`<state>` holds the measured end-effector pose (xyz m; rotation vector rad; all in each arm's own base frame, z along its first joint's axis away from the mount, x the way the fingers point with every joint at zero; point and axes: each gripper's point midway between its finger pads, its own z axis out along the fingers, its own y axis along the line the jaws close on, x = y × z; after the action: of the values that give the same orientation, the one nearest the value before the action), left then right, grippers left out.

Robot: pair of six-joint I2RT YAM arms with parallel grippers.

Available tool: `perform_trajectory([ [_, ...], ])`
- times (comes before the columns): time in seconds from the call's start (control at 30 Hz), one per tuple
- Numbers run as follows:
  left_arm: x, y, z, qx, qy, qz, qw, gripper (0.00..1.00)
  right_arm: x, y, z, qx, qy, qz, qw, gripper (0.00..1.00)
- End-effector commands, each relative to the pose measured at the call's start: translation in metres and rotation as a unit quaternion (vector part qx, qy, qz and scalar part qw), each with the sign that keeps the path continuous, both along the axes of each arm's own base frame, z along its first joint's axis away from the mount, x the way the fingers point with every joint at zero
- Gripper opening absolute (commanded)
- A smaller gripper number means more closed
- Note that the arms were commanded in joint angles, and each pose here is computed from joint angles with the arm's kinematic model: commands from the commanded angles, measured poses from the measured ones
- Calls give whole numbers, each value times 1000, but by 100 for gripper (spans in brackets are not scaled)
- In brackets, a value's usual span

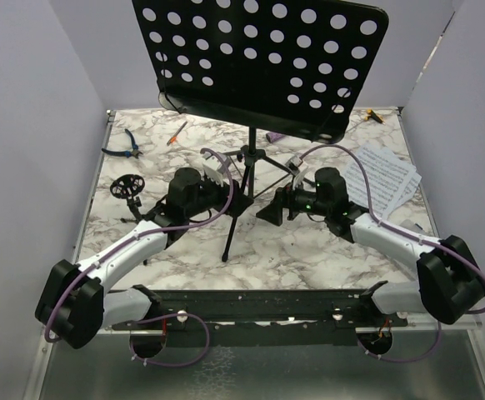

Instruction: Set up the instrument practice props

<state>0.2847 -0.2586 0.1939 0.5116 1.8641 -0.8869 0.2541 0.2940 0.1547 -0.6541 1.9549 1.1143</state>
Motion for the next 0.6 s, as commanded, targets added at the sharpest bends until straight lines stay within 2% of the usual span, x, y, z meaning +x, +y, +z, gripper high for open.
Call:
perform_trajectory([
  [0.0,-10,-10,-13,7,15,-31,999,70,14,-5,5,12,-7,9,1000,85],
  [0.1,-6,-12,-23,23,20,-24,999,58,29,-5,5,6,-10,1,1000,84],
  [0.2,-3,-12,-30,37,25,-16,999,54,45,-6,3,2,-5,-11,1000,81],
  [0.47,10,-19,-40,58,28,-8,998,30,82,-2,-4,-16,-13,-25,999,79],
  [0.57,15,-23,-45,62,32,-7,998,16,94,-2,-2,-16,-16,-29,999,79],
])
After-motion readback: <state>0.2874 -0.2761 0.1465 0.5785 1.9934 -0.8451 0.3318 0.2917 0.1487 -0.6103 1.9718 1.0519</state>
